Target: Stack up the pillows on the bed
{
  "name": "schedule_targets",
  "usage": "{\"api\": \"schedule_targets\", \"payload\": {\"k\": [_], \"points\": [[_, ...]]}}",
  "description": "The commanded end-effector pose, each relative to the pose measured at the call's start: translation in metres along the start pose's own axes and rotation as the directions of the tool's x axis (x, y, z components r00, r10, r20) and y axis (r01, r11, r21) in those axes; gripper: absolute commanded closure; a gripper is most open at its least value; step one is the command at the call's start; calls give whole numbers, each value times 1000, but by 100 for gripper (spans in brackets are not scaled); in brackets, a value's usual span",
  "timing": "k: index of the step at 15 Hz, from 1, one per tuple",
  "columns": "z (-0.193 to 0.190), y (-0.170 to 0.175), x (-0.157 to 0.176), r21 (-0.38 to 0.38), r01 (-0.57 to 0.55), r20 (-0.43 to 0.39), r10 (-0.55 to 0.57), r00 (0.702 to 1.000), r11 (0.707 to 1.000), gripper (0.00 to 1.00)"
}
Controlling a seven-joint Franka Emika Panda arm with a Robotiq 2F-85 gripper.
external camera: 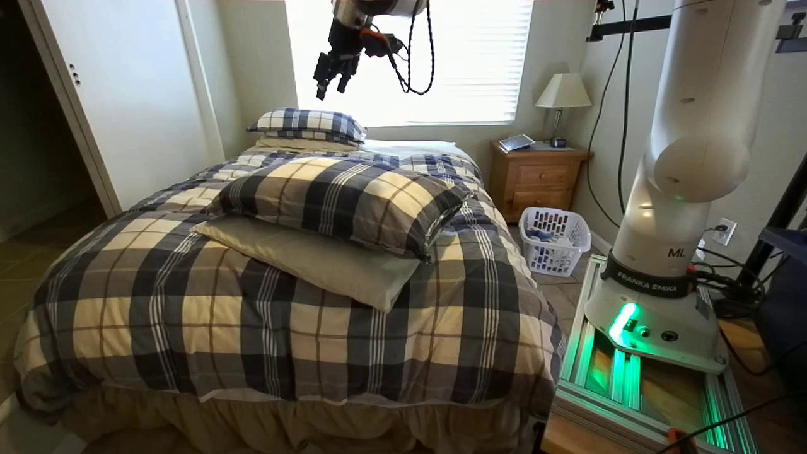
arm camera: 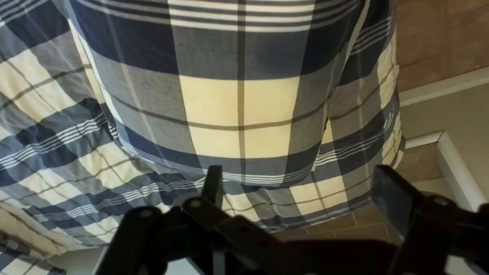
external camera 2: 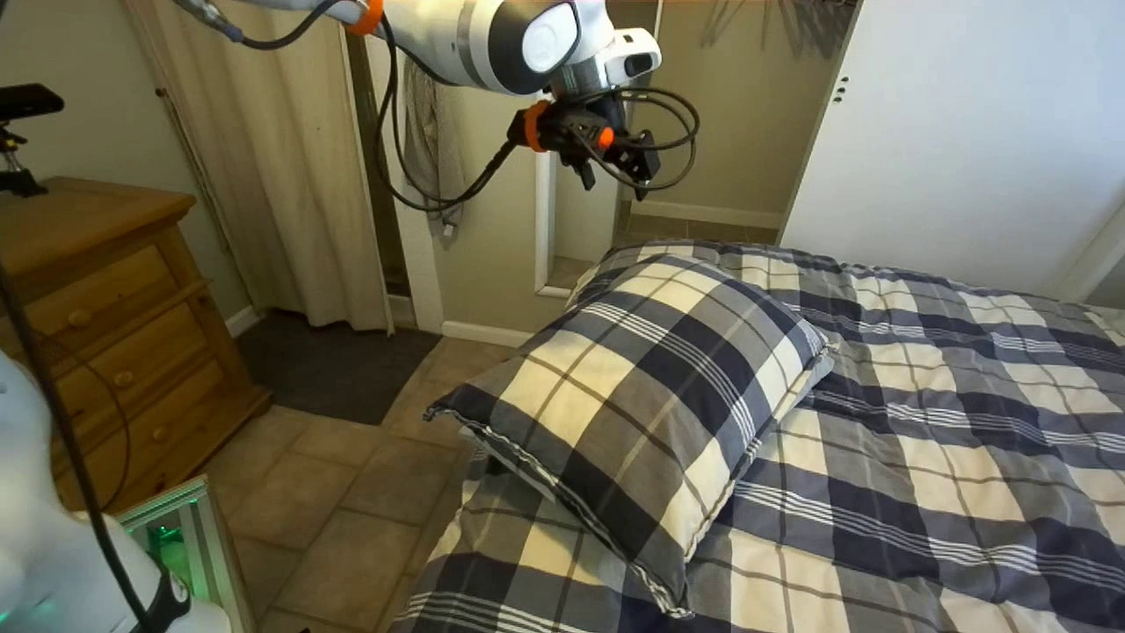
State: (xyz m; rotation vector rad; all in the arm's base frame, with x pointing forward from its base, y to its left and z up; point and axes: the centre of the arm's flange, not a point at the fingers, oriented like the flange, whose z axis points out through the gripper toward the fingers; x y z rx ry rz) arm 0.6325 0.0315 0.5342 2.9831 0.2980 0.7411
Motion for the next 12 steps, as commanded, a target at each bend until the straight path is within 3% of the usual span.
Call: {"api": "schedule_targets", "payload": {"k": [1, 5, 6, 12], "points": [[-10, 17, -22, 48, -41, 65, 38, 997, 998, 0], [-5, 35, -30, 23, -68, 88, 66, 994, 997, 0], [0, 28, -16, 17, -62, 81, 60, 995, 998, 0], [2, 29, -17, 17, -62, 84, 61, 995, 998, 0]]}}
